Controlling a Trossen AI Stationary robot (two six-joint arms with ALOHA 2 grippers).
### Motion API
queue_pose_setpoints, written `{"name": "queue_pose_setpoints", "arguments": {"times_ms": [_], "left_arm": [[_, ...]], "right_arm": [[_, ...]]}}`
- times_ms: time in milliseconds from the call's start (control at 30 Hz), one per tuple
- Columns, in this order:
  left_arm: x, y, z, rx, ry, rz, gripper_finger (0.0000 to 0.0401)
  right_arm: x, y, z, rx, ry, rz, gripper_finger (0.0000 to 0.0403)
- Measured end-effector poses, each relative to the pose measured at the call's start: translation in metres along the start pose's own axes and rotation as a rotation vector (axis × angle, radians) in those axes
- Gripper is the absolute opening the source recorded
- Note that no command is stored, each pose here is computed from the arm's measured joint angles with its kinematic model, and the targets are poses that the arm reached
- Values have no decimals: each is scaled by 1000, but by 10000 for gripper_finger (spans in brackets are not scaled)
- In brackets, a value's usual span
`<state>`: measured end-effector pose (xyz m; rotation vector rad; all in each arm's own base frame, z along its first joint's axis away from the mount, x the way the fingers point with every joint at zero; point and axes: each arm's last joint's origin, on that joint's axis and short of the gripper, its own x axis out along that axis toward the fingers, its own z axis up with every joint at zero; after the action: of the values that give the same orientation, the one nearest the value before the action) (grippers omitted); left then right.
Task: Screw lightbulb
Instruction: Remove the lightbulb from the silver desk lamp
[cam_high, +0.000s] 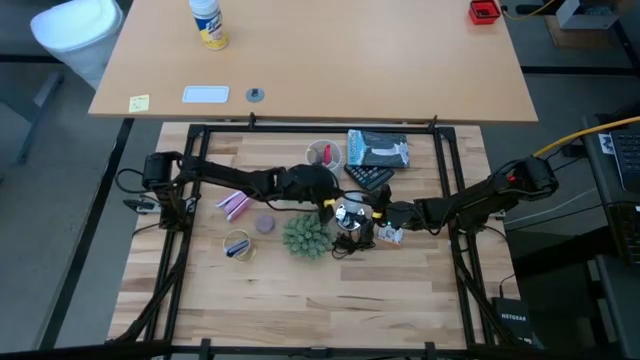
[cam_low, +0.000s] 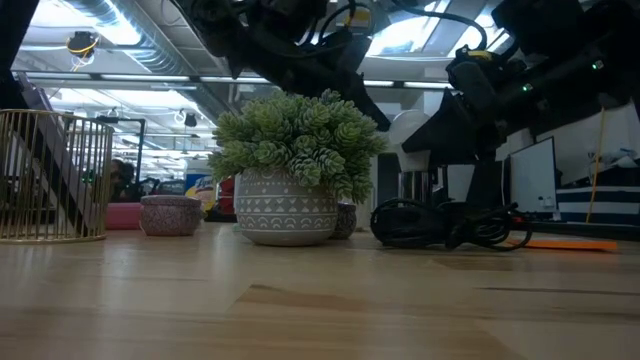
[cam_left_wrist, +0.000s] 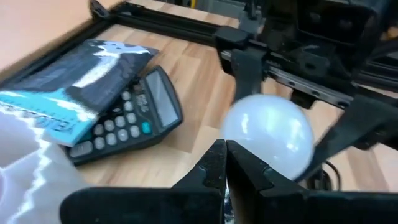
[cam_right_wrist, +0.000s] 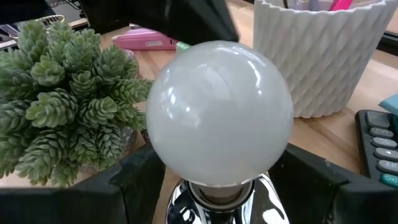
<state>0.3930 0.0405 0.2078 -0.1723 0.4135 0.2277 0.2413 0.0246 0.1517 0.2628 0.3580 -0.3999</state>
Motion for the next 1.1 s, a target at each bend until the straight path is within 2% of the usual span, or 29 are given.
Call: {"name": "queue_pose_setpoints", "arguments": {"times_ms": [200,567,667,800,867,1000,1100], "left_arm": [[0,-6,-1,4,15,-80,1],[-4,-30,-6,36,22,-149,1],[-4,-29,-3,35,-7,-109,1],[-2,-16,4,17,-79,40,1],[-2,-7,7,20,-100,80,1],[1,10,9,-3,-100,108,1],[7,15,4,-21,-70,46,1]], "right_arm": [[0,0,0,-1,-7,-15,269],[0,-1,0,-1,-11,-26,269],[0,-1,0,-1,-11,-25,269],[0,0,0,-1,-4,-11,269],[0,0,0,-2,-2,-5,269],[0,0,0,-2,0,-1,269],[0,0,0,-2,0,-1,269]]}}
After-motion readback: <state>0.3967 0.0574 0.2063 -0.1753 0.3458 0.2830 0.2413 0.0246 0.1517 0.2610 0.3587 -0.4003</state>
